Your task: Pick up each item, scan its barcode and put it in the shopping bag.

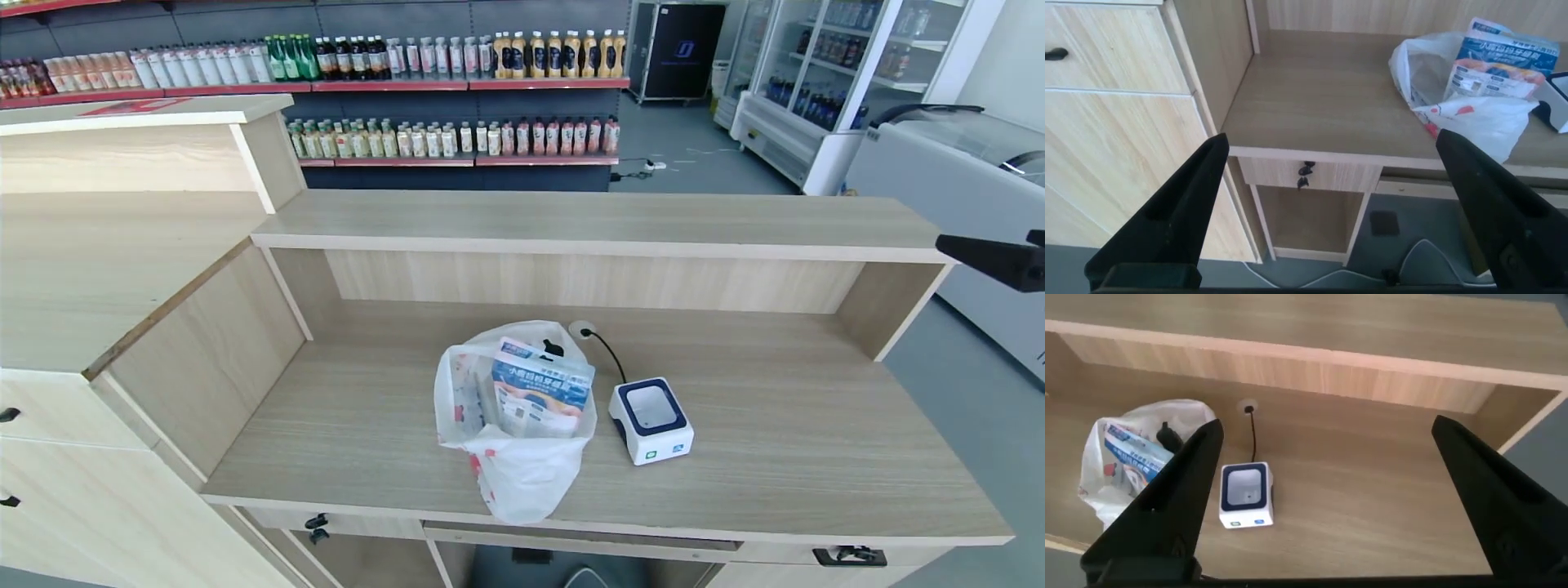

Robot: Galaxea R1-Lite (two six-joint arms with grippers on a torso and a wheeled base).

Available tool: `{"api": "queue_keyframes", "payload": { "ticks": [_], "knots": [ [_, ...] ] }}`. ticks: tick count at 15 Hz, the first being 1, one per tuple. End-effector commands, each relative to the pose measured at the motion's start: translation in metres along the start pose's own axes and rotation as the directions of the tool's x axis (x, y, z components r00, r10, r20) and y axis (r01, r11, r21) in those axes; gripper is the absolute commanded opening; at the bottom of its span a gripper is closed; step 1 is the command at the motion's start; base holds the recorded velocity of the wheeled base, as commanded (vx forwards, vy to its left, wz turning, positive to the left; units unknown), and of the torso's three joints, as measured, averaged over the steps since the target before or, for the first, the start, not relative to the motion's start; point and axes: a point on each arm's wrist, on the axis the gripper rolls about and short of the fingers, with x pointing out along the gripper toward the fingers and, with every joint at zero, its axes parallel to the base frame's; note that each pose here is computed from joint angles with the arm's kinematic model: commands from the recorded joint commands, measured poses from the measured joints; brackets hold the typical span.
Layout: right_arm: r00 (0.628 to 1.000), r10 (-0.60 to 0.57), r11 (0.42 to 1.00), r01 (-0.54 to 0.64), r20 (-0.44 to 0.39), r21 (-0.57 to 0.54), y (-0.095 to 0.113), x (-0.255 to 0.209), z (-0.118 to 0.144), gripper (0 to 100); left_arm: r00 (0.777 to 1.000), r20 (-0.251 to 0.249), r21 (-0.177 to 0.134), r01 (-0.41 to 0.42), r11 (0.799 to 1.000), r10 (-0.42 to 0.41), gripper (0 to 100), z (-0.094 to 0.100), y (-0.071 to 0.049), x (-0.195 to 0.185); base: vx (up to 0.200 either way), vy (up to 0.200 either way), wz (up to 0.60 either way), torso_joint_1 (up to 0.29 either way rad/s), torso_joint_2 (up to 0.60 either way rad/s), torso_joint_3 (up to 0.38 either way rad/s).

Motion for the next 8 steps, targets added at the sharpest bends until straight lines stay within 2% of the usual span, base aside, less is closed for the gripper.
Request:
{"api": "queue_keyframes", "payload": {
  "ticks": [1,3,6,7,8],
  "knots": [
    [0.998,-0.055,0.998,0.055,0.025,0.010,0.007,-0.042,-0.017,100,1.000,0.000,0.000,0.000,1.000,0.000,100,0.000,0.000,0.000,0.000,0.000,0.00,0.000,0.00,0.000],
    [0.997,-0.072,0.997,0.072,0.040,0.004,0.018,-0.070,-0.035,100,1.000,0.000,0.000,0.000,1.000,0.000,100,0.000,0.000,0.000,0.000,0.000,0.00,0.000,0.00,0.000],
    [0.987,-0.161,0.987,0.161,0.005,0.009,0.036,-0.113,-0.099,100,1.000,0.000,0.000,0.000,1.000,0.000,100,0.000,0.000,0.000,0.000,0.000,0.00,0.000,0.00,0.000],
    [0.987,-0.161,0.987,0.161,0.005,0.009,0.037,-0.115,-0.101,100,1.000,0.000,0.000,0.000,1.000,0.000,100,0.000,0.000,0.000,0.000,0.000,0.00,0.000,0.00,0.000],
    [0.991,-0.135,0.991,0.135,0.006,0.007,0.049,-0.138,-0.152,100,1.000,0.000,0.000,0.000,1.000,0.000,100,0.000,0.000,0.000,0.000,0.000,0.00,0.000,0.00,0.000]
  ]
}}
